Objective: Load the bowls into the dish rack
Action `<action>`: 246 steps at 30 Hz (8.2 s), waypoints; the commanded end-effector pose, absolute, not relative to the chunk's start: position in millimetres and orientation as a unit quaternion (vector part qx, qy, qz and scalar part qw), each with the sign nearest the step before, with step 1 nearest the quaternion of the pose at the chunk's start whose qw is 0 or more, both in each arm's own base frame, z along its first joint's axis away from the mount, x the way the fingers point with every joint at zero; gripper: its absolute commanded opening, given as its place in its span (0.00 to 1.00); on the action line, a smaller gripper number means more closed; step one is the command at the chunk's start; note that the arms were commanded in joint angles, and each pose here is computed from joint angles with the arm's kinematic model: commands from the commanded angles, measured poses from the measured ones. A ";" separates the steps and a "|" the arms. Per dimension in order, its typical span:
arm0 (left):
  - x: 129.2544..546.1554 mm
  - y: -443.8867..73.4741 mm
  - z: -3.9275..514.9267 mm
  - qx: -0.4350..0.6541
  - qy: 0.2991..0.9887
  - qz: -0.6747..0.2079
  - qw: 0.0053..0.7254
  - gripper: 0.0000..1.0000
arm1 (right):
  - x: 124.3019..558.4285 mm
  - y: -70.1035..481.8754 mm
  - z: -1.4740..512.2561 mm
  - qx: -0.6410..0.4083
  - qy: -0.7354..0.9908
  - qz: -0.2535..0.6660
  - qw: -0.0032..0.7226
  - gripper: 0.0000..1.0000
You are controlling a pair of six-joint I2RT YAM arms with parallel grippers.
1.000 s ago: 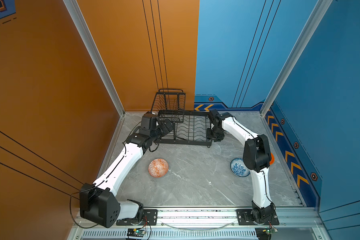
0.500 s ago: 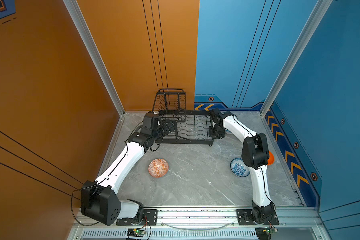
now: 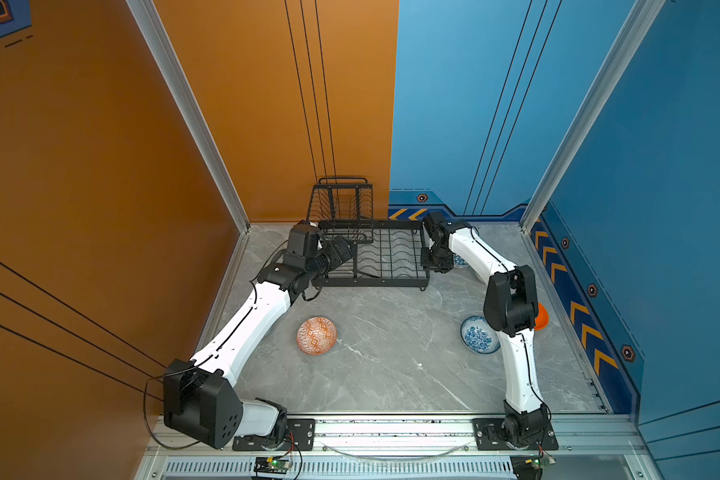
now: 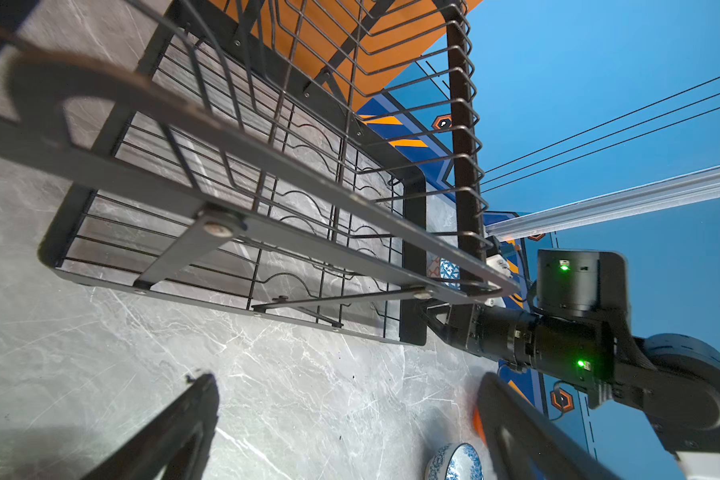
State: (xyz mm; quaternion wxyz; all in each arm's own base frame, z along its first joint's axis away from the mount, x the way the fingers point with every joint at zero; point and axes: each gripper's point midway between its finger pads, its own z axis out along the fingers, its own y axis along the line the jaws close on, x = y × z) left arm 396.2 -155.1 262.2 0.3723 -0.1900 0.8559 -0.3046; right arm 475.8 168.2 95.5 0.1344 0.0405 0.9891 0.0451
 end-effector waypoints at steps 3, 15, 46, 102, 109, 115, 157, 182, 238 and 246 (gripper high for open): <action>384.4 -154.1 260.6 -0.190 0.857 -0.302 0.372 0.98 | 438.2 194.3 140.2 0.046 0.985 0.085 0.141 0.54; 337.9 -170.2 220.2 -0.192 0.874 -0.301 0.330 0.98 | 378.5 212.5 154.4 0.038 0.982 0.092 0.161 1.00; 353.4 -276.3 242.8 -0.043 0.884 -0.345 0.314 0.98 | 336.3 102.9 163.6 0.168 0.956 0.080 0.227 1.00; 350.7 -400.9 197.3 0.075 0.917 -0.333 0.208 0.98 | 294.1 81.7 62.1 0.213 0.973 0.086 0.024 0.44; 353.3 -381.1 191.7 0.046 0.923 -0.320 0.207 0.98 | 295.7 90.8 57.2 0.187 0.979 0.081 0.001 0.23; 356.7 -359.7 192.3 0.030 0.926 -0.310 0.215 0.98 | 300.2 103.5 54.8 0.162 0.984 0.077 -0.007 0.14; 355.7 -267.7 175.1 -0.075 0.935 -0.267 0.220 0.98 | 360.4 233.6 70.9 0.036 0.992 0.117 -0.014 0.34; 351.0 -365.2 118.2 0.006 0.958 -0.255 0.129 0.99 | 326.8 104.4 152.8 0.143 0.978 0.076 0.130 1.00; 343.0 -390.2 63.7 0.030 0.973 -0.220 0.070 0.00 | 311.6 79.8 175.4 0.205 0.959 0.105 0.167 1.00; 368.0 -376.9 119.2 0.015 0.963 -0.226 0.148 0.00 | 341.1 88.2 200.3 0.210 0.955 0.114 0.177 1.00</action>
